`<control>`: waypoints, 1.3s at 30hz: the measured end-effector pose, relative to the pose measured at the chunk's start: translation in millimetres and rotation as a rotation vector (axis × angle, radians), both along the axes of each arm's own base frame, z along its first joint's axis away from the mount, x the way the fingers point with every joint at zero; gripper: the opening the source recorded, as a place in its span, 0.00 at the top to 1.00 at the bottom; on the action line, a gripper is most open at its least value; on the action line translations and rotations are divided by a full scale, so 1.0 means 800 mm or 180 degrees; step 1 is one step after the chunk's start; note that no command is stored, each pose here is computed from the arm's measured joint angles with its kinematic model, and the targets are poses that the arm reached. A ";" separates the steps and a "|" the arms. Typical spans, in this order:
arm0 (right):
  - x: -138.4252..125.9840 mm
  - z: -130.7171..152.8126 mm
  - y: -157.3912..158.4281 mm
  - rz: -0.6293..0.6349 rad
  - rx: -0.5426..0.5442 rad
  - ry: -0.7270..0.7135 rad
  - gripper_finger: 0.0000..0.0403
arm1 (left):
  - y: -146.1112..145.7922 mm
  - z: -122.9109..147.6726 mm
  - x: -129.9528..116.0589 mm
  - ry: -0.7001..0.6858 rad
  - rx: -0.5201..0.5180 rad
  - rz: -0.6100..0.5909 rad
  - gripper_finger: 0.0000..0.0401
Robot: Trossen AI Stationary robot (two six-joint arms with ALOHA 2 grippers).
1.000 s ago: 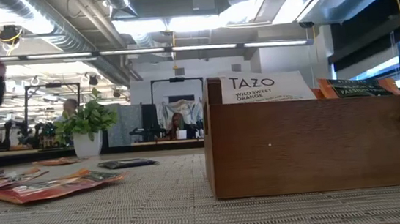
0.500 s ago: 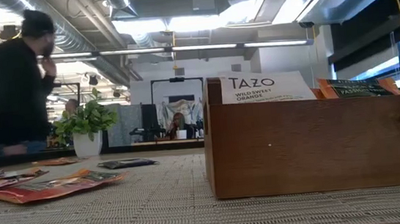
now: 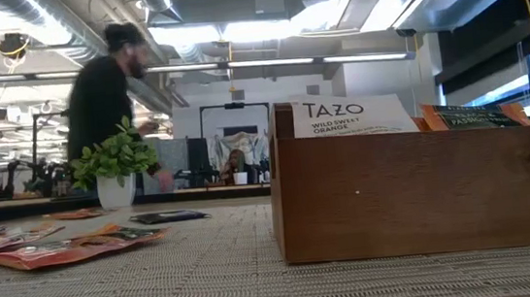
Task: Pick & Place Tea
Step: Put the right black tea bag into the right compartment of the wooden organizer
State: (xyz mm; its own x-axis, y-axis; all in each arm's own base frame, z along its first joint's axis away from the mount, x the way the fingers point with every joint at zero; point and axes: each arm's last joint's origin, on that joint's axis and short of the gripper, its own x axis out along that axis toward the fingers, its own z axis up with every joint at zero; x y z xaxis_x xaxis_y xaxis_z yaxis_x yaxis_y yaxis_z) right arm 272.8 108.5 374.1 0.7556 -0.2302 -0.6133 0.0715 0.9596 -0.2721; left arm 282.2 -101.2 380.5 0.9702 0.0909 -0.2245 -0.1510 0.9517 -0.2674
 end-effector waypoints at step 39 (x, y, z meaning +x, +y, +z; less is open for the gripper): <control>0.209 -0.226 -0.173 -0.0050 0.1912 0.0569 0.70 | 0.071 -0.233 -0.097 0.1649 -0.1035 0.0681 0.72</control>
